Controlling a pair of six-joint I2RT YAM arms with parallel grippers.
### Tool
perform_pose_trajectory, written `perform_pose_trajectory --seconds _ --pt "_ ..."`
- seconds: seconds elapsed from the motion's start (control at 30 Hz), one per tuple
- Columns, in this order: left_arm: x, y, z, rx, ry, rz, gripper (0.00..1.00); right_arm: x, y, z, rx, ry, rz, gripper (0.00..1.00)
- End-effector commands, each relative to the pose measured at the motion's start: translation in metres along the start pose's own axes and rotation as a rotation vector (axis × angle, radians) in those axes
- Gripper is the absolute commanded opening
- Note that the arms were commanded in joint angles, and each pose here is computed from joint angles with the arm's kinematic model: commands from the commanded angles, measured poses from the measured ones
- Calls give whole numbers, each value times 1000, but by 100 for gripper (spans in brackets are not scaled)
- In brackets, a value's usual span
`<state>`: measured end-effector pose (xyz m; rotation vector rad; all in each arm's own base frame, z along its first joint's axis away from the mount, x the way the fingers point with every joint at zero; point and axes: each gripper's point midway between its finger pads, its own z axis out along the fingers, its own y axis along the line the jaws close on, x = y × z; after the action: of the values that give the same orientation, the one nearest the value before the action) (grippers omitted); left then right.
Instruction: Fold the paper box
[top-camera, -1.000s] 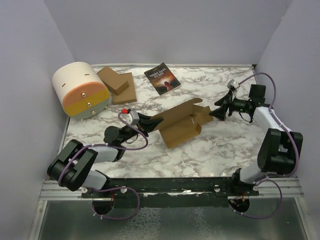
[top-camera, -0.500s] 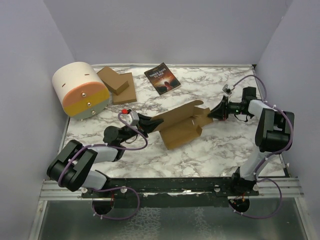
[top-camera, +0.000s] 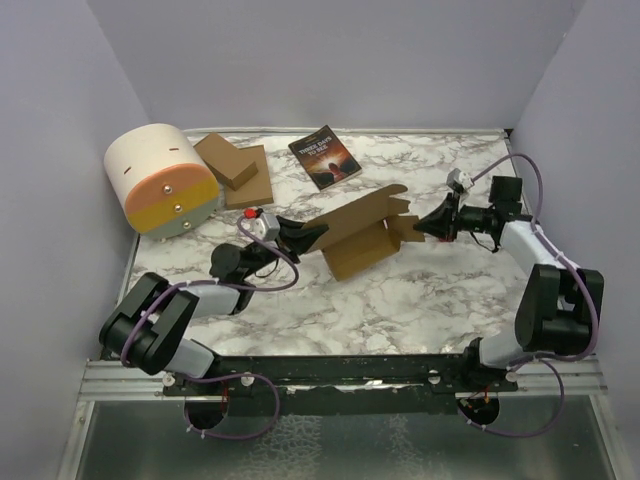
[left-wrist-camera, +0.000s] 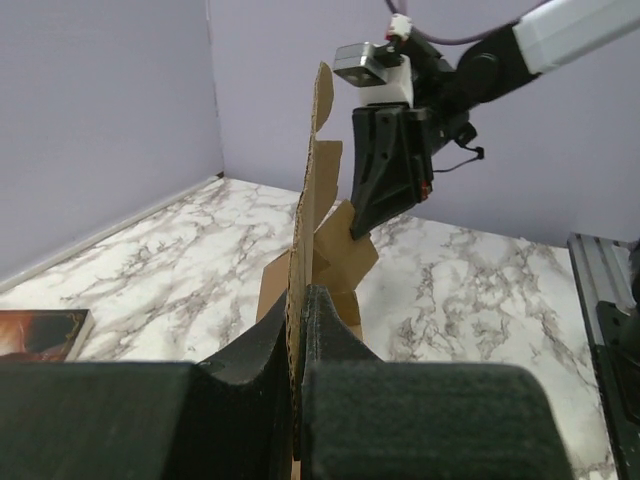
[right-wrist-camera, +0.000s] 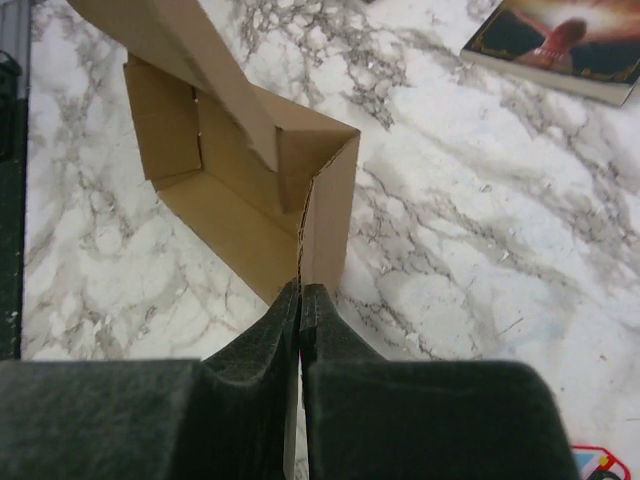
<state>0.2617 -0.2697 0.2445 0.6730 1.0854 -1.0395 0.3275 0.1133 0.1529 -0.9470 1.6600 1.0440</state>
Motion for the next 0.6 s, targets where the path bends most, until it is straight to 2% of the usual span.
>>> perform_pose_trajectory --seconds 0.0,0.1,0.33,0.57 --pt "-10 16 12 -30 -43 47 0 -15 -1 12 79 -19 -147 1" --pt "-3 18 16 -20 -29 49 0 -11 1 19 123 -20 -211 1" --pt "14 19 14 -5 -14 43 0 12 1 33 159 25 -177 1" --pt "20 8 5 32 -11 61 0 26 5 38 99 76 -82 14"
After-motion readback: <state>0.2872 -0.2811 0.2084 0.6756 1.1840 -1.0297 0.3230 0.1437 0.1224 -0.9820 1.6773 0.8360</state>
